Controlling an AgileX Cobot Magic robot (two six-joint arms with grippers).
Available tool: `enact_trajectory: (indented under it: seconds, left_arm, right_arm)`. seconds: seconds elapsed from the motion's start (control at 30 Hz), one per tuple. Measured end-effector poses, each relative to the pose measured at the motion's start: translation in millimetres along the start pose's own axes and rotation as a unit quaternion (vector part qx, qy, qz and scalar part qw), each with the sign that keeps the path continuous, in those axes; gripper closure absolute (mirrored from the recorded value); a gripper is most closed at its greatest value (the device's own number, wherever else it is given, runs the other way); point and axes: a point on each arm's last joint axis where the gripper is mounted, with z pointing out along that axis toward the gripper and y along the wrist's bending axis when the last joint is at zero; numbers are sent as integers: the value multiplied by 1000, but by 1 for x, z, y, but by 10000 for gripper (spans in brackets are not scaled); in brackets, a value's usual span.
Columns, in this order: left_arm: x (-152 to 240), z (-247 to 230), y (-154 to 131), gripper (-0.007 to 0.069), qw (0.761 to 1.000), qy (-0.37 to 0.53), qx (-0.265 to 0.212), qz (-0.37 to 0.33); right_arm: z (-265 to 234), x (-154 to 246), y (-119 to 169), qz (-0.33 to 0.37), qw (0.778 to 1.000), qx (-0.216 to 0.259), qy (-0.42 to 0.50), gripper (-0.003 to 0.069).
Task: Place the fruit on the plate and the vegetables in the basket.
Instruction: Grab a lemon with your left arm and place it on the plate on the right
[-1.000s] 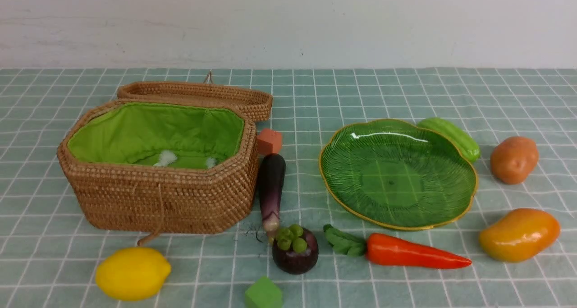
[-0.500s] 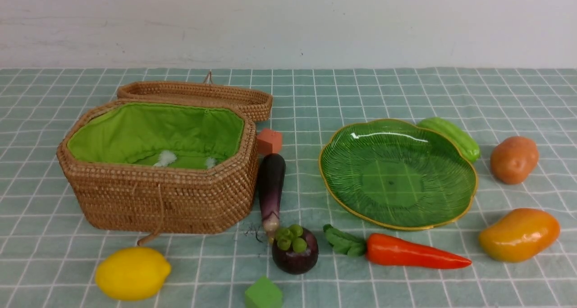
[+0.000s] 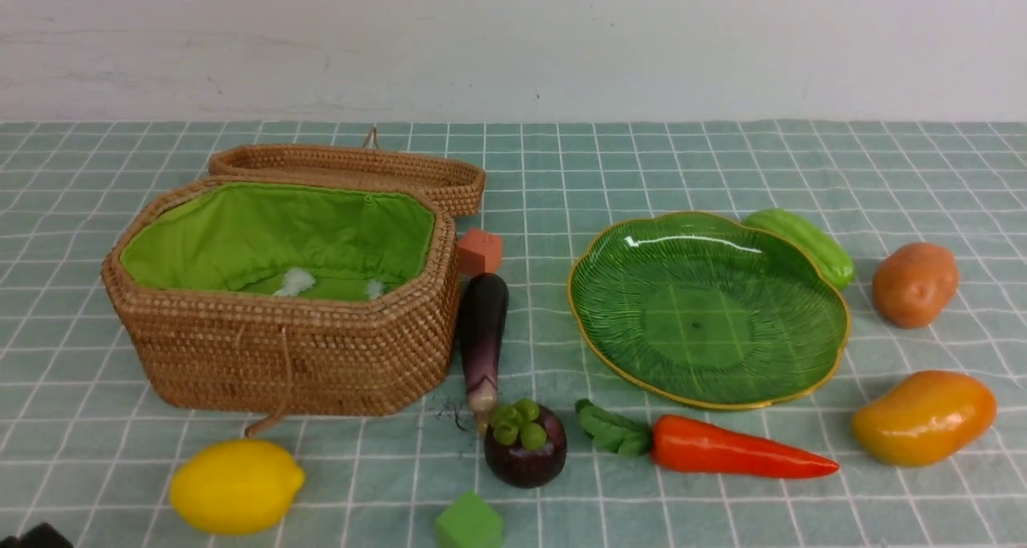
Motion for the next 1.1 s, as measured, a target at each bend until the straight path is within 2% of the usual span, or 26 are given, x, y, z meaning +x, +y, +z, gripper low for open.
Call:
enact_trajectory:
  seconds: [0.1,0.2,0.3,0.33,0.4,0.43,0.53,0.63,0.7,0.8,0.83,0.9,1.0,1.03,1.1]
  left_arm:
    - [-8,0,-3,386,993,-43,23,-105]
    - [-14,-1,-4,396,985,-74,35,-154]
    - [-17,-2,-5,439,983,-84,39,-158]
    - [-21,-2,-11,518,988,-74,40,-132]
    - [-24,-3,-14,558,990,-68,40,-114]
    - [-30,-2,-22,621,995,-47,34,-80]
    - [-45,3,-41,638,1000,20,13,-18]
    - [-54,10,-55,638,993,114,-13,27]
    - [-56,17,-63,638,976,206,-32,63]
    - [-51,27,-68,638,933,338,-48,111]
    - [-51,27,-68,638,928,350,-47,118]
    - [-46,38,-66,638,898,416,-52,136]
    - [-43,45,-65,638,889,435,-51,135]
    - [-43,48,-66,638,885,441,-44,144]
    - [-47,50,-70,638,878,447,-25,170]
  right_arm:
    - [0,0,0,0,1000,0,0,418]
    - [0,0,0,0,1000,0,0,418]
    - [0,0,0,0,1000,0,0,418]
    - [0,0,0,0,1000,0,0,418]
    - [0,0,0,-1,1000,0,0,418]
    - [0,-1,0,-4,1000,1,-4,418]
    - [1,-4,-1,-9,1000,3,-29,418]
    - [0,-11,1,42,997,-9,-72,418]
    - [-1,-18,2,109,988,-23,-104,418]
    - [-3,-24,2,172,975,-37,-136,418]
    - [-3,-24,2,182,973,-39,-140,418]
    - [-4,-28,2,217,962,-47,-159,418]
    - [-4,-28,2,256,952,-54,-157,431]
    - [-6,-30,4,273,951,-60,-133,456]
    - [-13,-41,10,262,958,-75,-92,505]
